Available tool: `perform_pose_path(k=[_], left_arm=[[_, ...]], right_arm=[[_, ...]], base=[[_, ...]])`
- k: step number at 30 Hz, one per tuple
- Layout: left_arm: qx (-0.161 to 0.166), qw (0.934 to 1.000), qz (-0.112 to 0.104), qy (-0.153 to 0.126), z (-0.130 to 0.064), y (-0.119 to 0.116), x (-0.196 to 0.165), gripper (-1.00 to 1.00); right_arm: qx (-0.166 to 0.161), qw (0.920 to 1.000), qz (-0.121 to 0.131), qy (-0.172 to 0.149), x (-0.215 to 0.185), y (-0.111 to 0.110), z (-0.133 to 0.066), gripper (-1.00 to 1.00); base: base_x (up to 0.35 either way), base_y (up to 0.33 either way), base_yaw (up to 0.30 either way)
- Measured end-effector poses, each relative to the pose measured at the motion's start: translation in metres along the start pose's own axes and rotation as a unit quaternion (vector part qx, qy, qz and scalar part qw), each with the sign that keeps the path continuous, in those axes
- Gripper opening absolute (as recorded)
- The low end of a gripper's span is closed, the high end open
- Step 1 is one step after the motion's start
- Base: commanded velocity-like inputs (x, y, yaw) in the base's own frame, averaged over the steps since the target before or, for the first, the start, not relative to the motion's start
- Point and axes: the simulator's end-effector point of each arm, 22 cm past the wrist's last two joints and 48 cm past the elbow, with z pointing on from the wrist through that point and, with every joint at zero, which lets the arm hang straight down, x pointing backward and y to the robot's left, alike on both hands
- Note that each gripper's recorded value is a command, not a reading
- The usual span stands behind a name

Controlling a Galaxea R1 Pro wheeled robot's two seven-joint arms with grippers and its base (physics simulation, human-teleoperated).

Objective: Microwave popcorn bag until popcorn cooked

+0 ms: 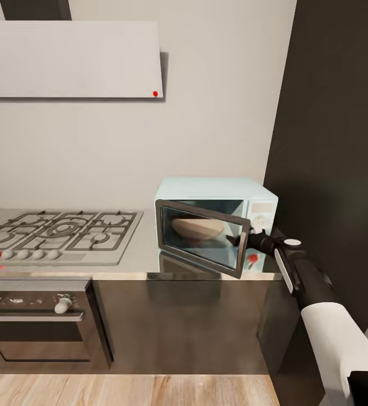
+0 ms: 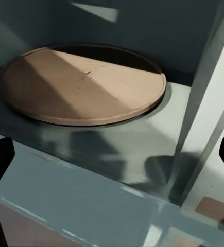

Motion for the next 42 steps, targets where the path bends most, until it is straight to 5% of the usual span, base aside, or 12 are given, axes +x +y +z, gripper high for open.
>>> perform_pose_path(k=[22,42], left_arm=[[0.0,1.0,-0.001,0.001,0.0001,0.0,0.0003,1.0],[0.0,1.0,0.0,0.0,0.0,-0.0003,0.0002,1.0]], right_arm=[[0.002,1.0,0.0,0.0,-0.0001,0.0011,0.0012,1.0],[0.003,1.0,-0.002,0.001,0.0003,-0.0036,-0.0015,1.0]], base=[[-0.226,0.206,0.0],[-0.017,0.228,0.0]])
